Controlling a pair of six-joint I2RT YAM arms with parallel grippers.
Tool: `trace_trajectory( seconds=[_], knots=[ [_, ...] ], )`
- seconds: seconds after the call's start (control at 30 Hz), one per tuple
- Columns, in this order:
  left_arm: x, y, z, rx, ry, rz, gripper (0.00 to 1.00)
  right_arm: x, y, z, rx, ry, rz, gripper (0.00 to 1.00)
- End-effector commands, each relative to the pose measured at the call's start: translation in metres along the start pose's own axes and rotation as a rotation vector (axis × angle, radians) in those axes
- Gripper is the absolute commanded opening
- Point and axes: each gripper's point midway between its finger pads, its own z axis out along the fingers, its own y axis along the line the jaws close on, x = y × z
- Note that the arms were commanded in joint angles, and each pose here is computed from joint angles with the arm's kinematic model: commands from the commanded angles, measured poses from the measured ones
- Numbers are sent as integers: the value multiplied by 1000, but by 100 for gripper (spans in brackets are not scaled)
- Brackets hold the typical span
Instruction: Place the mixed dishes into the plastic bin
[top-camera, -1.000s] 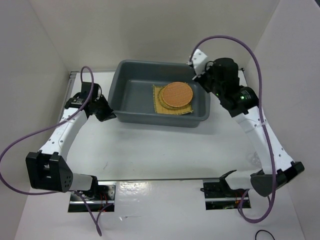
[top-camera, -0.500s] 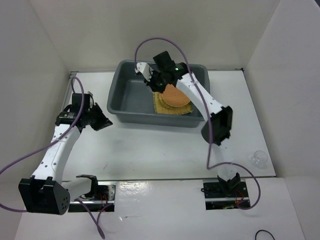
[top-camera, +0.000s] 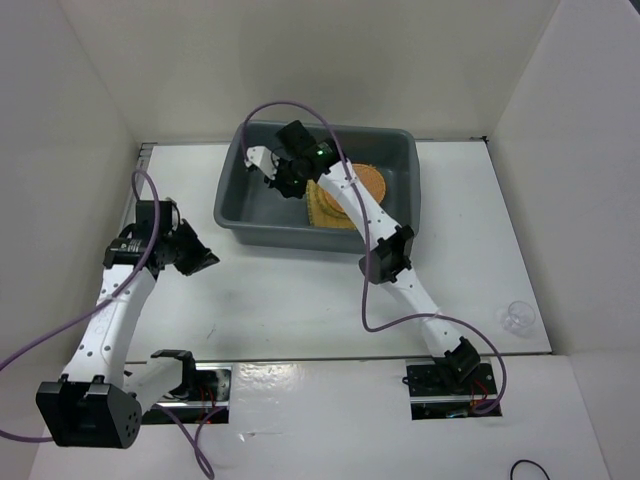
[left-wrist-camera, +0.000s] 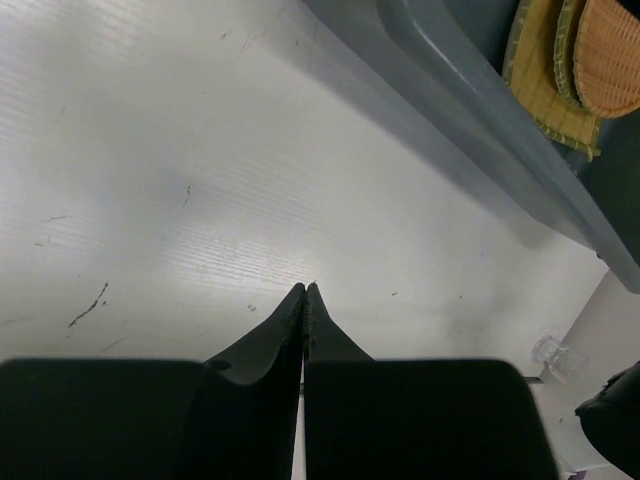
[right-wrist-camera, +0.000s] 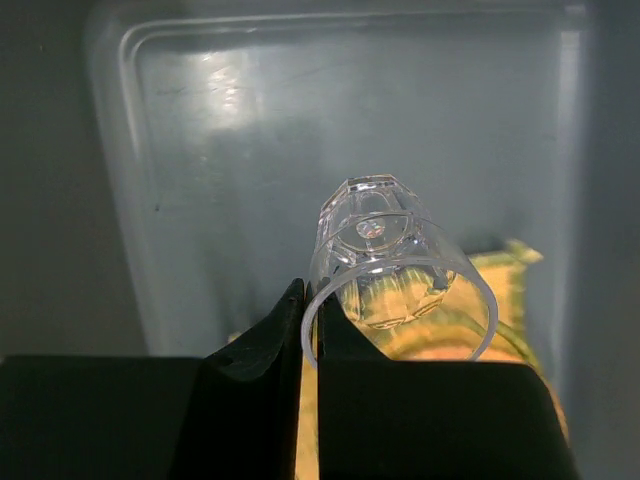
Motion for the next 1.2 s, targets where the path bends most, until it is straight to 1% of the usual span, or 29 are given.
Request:
trace_trajectory(
  seconds=[0.0, 0.07, 0.1, 0.17, 0.27, 0.33, 0.43, 0.47, 0.53, 0.57, 0.6, 0.63, 0.67, 0.73, 0.77, 0.83, 0.87, 0.93, 0.97, 1.03, 1.07, 1.1, 1.13, 1.17],
  knots=[
    [6, 2, -4, 8, 2, -38, 3, 13, 4, 13, 0, 51, -39, 0],
    [8, 5, -2, 2, 8, -41, 3, 19, 7, 23, -3, 77, -62, 0],
    [11, 7, 0, -6, 17, -55, 3, 29, 6, 31, 1, 109, -77, 0],
    [9, 6, 0, 0, 11, -54, 6, 37, 7, 39, -6, 130, -91, 0],
    [12, 8, 2, -7, 18, -65, 6, 48, 6, 48, -3, 166, -112, 0],
    [14, 11, 4, -13, 25, -67, 6, 51, -1, 52, 30, 176, -117, 3],
    [14, 13, 3, -15, 19, -74, 6, 47, -6, 53, 56, 162, -111, 13],
    [14, 13, 3, -15, 19, -74, 7, 40, -10, 48, 71, 145, -115, 20],
    [16, 16, 5, -21, 25, -76, 7, 26, -20, 39, 121, 106, -100, 29],
    [16, 16, 5, -21, 25, -76, 7, 12, -25, 26, 150, 73, -87, 34],
    [19, 19, 7, -29, 34, -79, 9, 4, -29, 17, 170, 49, -81, 44],
    [17, 18, 9, -27, 32, -78, 9, -14, -35, -1, 200, -3, -69, 48],
    [17, 18, 9, -27, 32, -78, 9, -21, -37, -11, 213, -20, -62, 57],
    [17, 17, 15, -19, 39, -79, 9, -36, -42, -30, 243, -60, -50, 63],
    [17, 16, 17, -11, 46, -68, 9, -49, -44, -53, 269, -98, -27, 67],
    [14, 14, 24, -7, 56, -69, 9, -61, -44, -78, 289, -134, 11, 74],
    [14, 13, 26, 0, 62, -59, 9, -71, -50, -106, 322, -179, 67, 81],
    [12, 13, 31, -9, 72, -53, 9, -69, -61, -135, 396, -180, 138, 82],
    [9, 10, 30, -1, 64, -40, 9, -56, -67, -160, 494, -131, 234, 82],
    [3, 8, 31, -3, 47, -26, 9, -35, -71, -181, 572, -64, 339, 82],
    [-2, 8, 31, -9, 36, -14, 9, -16, -74, -199, 640, -18, 463, 82],
    [-8, 5, 30, -2, 14, 2, 9, 5, -82, -210, 670, 30, 511, 82],
    [-10, 3, 30, 3, 7, 4, 9, 19, -84, -213, 683, 81, 523, 82],
    [-9, 5, 32, -2, 14, 14, 9, 24, -90, -242, 740, 74, 539, 82]
  ],
)
